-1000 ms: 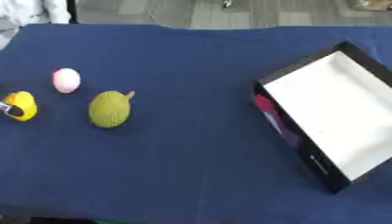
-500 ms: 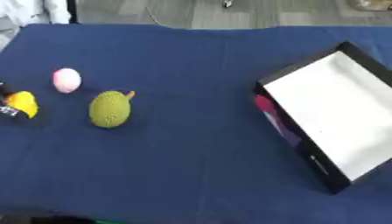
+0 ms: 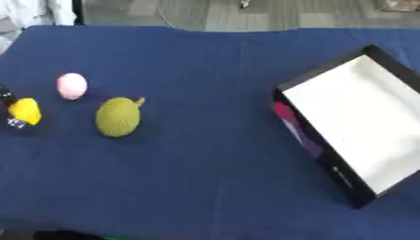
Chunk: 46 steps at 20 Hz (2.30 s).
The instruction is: Pick up the objects with one hand, pass them to the other hand, and then place them into the box on the other side of the table.
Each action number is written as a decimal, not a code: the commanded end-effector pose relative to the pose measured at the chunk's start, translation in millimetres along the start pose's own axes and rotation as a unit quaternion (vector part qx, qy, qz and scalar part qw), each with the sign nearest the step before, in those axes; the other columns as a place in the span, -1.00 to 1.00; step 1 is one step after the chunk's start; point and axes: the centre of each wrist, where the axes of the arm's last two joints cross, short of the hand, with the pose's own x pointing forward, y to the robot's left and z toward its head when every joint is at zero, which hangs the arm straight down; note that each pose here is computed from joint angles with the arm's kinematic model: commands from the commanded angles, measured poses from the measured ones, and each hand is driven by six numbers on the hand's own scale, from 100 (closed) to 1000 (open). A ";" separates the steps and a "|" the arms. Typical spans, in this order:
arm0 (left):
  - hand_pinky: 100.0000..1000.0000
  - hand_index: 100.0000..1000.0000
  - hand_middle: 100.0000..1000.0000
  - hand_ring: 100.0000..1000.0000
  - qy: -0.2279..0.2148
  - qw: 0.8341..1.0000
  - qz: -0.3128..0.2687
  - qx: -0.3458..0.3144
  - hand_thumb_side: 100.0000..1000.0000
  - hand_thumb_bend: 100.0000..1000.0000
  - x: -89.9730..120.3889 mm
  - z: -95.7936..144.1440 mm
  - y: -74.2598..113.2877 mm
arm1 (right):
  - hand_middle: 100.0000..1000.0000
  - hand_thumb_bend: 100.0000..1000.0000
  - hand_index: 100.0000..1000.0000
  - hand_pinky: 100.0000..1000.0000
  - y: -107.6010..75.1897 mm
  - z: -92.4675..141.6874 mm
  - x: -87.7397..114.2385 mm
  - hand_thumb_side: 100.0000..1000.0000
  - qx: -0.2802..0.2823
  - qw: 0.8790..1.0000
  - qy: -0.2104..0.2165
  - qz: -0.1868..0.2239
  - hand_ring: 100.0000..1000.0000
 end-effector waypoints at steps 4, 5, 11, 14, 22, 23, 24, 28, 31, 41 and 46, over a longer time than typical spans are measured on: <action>0.63 0.43 0.49 0.58 0.021 0.999 0.006 0.031 -1.00 -0.14 -2.3 5.4 10.1 | 1.00 -1.00 1.00 1.00 -4.0 -4.1 6.9 0.18 0.009 1.000 -0.007 0.018 1.00; 0.62 0.42 0.47 0.56 0.022 0.999 0.008 0.033 -1.00 -0.22 -2.2 5.2 9.9 | 1.00 -1.00 1.00 1.00 -3.9 -4.1 6.7 0.18 0.009 1.000 -0.007 0.018 1.00; 0.55 0.31 0.34 0.48 0.024 0.999 0.015 0.045 -1.00 -0.51 -1.0 6.1 9.7 | 1.00 -1.00 1.00 1.00 -3.2 -4.1 6.3 0.18 0.011 1.000 -0.007 0.019 1.00; 0.52 0.21 0.26 0.43 0.022 0.998 0.021 0.056 -1.00 -0.64 -0.3 7.4 10.3 | 1.00 -1.00 1.00 1.00 -3.2 -3.9 6.1 0.18 0.011 1.000 -0.006 0.020 1.00; 0.48 0.03 0.14 0.36 0.013 0.995 0.053 0.089 -1.00 -0.70 -1.2 11.5 10.3 | 1.00 -1.00 1.00 1.00 -3.5 -4.0 6.4 0.17 0.012 1.000 -0.007 0.020 1.00; 0.48 0.02 0.13 0.36 0.011 0.994 0.055 0.093 -1.00 -0.70 -1.2 13.0 10.9 | 1.00 -1.00 1.00 1.00 -3.5 -3.9 6.4 0.17 0.012 1.000 -0.007 0.020 1.00; 0.48 0.02 0.11 0.35 0.009 0.994 0.056 0.096 -1.00 -0.70 -1.0 14.6 11.4 | 1.00 -1.00 1.00 1.00 -3.6 -3.9 6.5 0.17 0.012 1.000 -0.007 0.020 1.00; 0.47 0.01 0.08 0.33 -0.013 0.991 0.055 0.122 -1.00 -0.74 1.8 29.7 18.9 | 1.00 -1.00 1.00 1.00 -4.1 -3.7 7.0 0.17 0.012 1.000 -0.008 0.020 1.00; 0.47 0.00 0.06 0.33 -0.033 0.987 0.053 0.148 -1.00 -0.78 4.0 46.9 25.3 | 1.00 -1.00 1.00 1.00 -5.1 -4.7 8.8 0.15 0.011 1.000 -0.012 0.020 1.00; 0.47 0.01 0.03 0.32 -0.104 0.977 0.034 0.183 -0.99 -0.92 35.5 89.3 22.7 | 1.00 -1.00 1.00 1.00 -10.9 -19.6 32.9 0.02 0.041 0.996 -0.067 0.034 1.00; 0.47 0.01 0.02 0.32 -0.152 0.970 0.019 0.189 -0.97 -1.00 58.4 104.9 15.2 | 1.00 -1.00 1.00 1.00 -10.7 -37.5 49.8 -0.04 0.089 0.990 -0.096 0.052 1.00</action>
